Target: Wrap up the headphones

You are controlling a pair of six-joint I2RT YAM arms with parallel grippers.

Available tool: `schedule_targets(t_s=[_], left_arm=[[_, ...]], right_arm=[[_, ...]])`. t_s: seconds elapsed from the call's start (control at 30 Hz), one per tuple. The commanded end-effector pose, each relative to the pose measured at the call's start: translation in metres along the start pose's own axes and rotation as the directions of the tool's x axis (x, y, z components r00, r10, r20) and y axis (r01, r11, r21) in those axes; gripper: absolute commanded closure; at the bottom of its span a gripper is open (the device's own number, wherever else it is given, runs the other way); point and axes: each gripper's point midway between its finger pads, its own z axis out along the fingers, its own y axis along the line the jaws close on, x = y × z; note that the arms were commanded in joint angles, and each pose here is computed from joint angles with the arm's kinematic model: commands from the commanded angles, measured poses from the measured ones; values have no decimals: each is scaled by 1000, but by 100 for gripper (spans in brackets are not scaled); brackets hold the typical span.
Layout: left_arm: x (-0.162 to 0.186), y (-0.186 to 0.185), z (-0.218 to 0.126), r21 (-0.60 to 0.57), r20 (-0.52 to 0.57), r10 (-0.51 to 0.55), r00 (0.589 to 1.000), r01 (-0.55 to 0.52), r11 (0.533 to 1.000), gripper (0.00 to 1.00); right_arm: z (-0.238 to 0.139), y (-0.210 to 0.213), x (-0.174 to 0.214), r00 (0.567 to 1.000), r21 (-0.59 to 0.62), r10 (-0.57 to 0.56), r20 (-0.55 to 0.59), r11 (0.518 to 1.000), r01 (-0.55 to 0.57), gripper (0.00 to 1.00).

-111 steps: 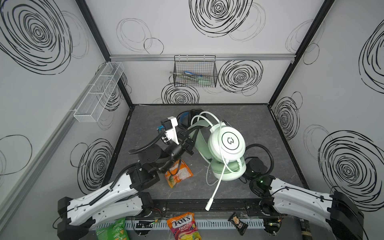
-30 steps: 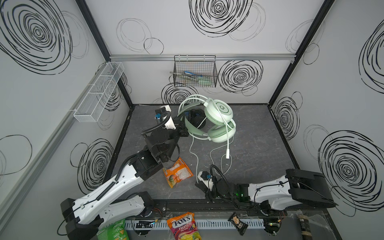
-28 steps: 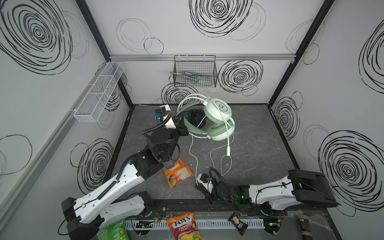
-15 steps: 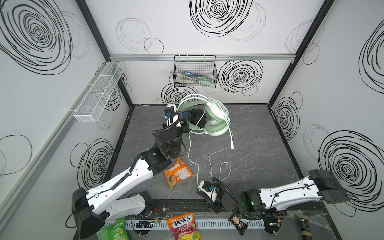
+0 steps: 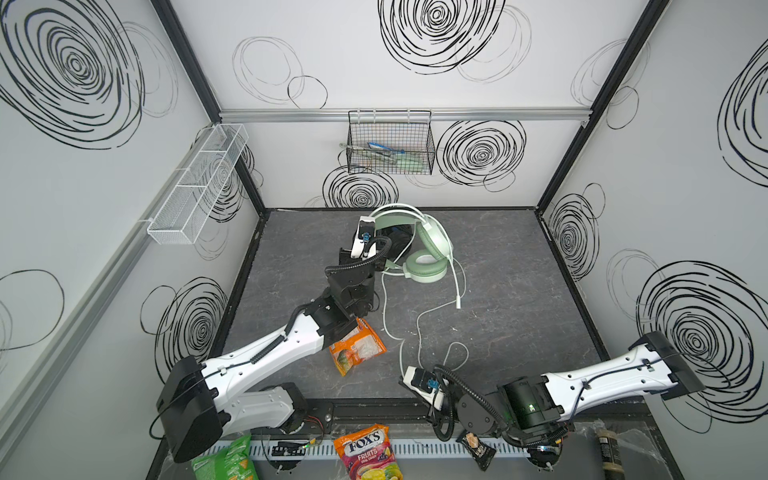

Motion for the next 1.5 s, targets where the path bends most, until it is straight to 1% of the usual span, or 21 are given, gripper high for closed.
schedule_targets(t_s=[0.0,0.03,0.13,0.2,0.3,0.53,0.67,0.77,0.83,0.87,1.0,1.07,1.17,1.3,1.37,1.47], left_arm=[[-37,2,-6,12,127,-90,988,89,996,100],[-37,-2,-6,25,126,-71,989,68,997,100],[-33,-26,-10,88,119,34,992,-45,995,100],[-32,-38,-19,103,133,116,984,-131,986,100],[-29,-47,-28,100,149,212,966,-228,969,100],[-24,-53,-35,80,173,364,915,-381,921,100],[-16,-59,-35,94,176,425,888,-445,891,100],[-8,-70,-36,150,175,426,887,-452,879,100],[-2,-77,-36,199,167,409,897,-437,877,100],[5,-84,-38,244,153,403,902,-429,869,100],[20,-93,-42,313,99,335,937,-349,883,100],[26,-97,-45,350,65,279,958,-284,893,100],[35,-97,-50,378,23,218,976,-210,901,100],[46,-88,-56,381,-23,191,981,-168,909,100],[49,-83,-61,386,-29,193,981,-167,907,100],[44,-80,-69,382,-13,219,976,-198,903,100]], right_arm=[[-12,-14,-16,997,60,-76,-3,995,76,100],[-13,-16,-19,996,70,-88,6,994,88,100],[-20,-24,-31,994,92,-108,33,990,105,100],[-25,-33,-37,994,115,-107,36,988,102,100],[-33,-43,-43,994,136,-102,36,986,96,100],[-44,-74,-45,996,197,-74,43,978,64,100],[-53,-93,-57,996,227,-55,76,973,37,100],[-58,-101,-66,993,245,-70,90,969,46,100],[-59,-105,-72,993,254,-83,90,965,57,100],[-60,-106,-75,992,257,-89,89,964,63,100],[-56,-109,-84,990,264,-118,77,960,93,100],[-51,-109,-89,989,261,-132,70,959,110,100],[-46,-109,-97,986,273,-158,56,952,137,100],[-50,-124,-109,983,343,-180,39,926,156,100],[-55,-134,-116,984,367,-174,46,919,145,100],[-61,-149,-126,984,404,-170,53,905,134,100]])
